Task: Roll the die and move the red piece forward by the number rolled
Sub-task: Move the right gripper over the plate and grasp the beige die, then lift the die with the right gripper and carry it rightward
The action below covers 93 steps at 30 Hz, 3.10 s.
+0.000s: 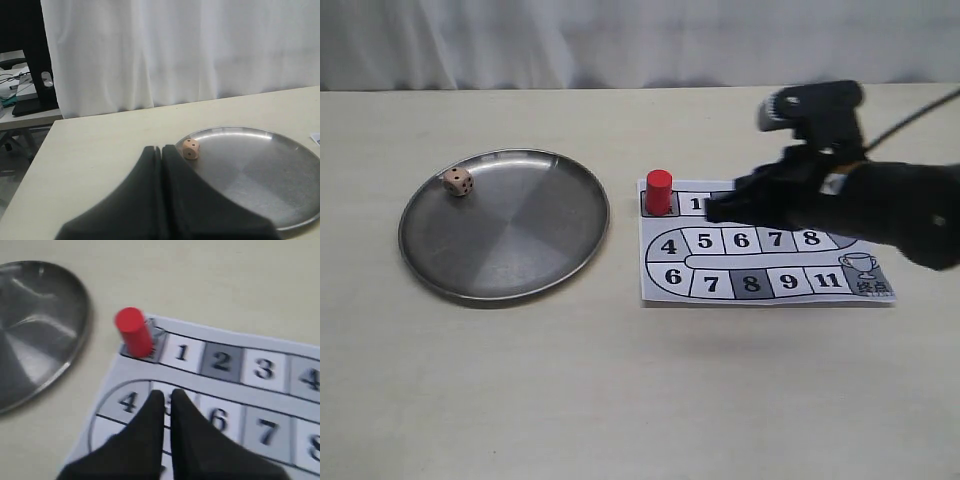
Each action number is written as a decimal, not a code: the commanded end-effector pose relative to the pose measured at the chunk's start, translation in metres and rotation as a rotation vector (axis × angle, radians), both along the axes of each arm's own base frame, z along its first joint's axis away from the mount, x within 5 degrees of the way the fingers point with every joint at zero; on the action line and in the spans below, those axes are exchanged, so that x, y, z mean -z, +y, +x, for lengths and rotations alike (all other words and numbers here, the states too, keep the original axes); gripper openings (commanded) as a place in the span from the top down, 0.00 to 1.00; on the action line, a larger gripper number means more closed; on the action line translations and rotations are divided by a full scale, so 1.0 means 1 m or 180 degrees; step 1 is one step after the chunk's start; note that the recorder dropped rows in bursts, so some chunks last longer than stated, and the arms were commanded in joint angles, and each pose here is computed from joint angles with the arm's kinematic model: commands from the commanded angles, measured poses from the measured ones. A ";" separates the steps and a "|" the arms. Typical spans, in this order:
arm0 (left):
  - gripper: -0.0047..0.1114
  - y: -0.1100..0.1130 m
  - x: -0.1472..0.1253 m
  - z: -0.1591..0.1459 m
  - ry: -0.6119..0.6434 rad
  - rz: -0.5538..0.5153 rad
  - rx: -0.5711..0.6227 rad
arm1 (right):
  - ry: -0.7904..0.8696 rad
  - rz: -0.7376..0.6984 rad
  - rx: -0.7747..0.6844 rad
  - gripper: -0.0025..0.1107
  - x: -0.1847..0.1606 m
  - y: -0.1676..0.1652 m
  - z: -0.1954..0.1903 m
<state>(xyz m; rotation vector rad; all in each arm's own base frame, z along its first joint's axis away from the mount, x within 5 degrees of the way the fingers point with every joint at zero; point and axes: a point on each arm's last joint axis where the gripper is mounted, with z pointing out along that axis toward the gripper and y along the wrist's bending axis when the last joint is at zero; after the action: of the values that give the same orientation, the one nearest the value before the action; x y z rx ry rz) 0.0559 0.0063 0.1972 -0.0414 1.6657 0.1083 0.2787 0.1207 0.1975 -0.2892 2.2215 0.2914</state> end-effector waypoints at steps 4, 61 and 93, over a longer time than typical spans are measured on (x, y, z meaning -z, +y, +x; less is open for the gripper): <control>0.96 0.000 0.000 0.000 -0.0032 0.0004 -0.0011 | 0.0190 -0.0242 -0.0722 0.89 0.005 0.097 0.059; 0.96 0.000 0.000 0.000 -0.0032 0.0004 -0.0011 | 0.0266 -0.0245 -0.1556 0.94 -0.066 0.206 0.172; 0.96 0.000 0.000 0.000 -0.0032 0.0004 -0.0011 | 0.0317 -0.0486 -0.0537 0.94 -0.040 0.026 0.099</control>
<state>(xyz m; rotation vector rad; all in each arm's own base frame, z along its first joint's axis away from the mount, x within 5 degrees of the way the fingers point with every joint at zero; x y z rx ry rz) 0.0559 0.0063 0.1972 -0.0414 1.6657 0.1083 0.3881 0.1830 0.2414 -0.7330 2.4198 0.2508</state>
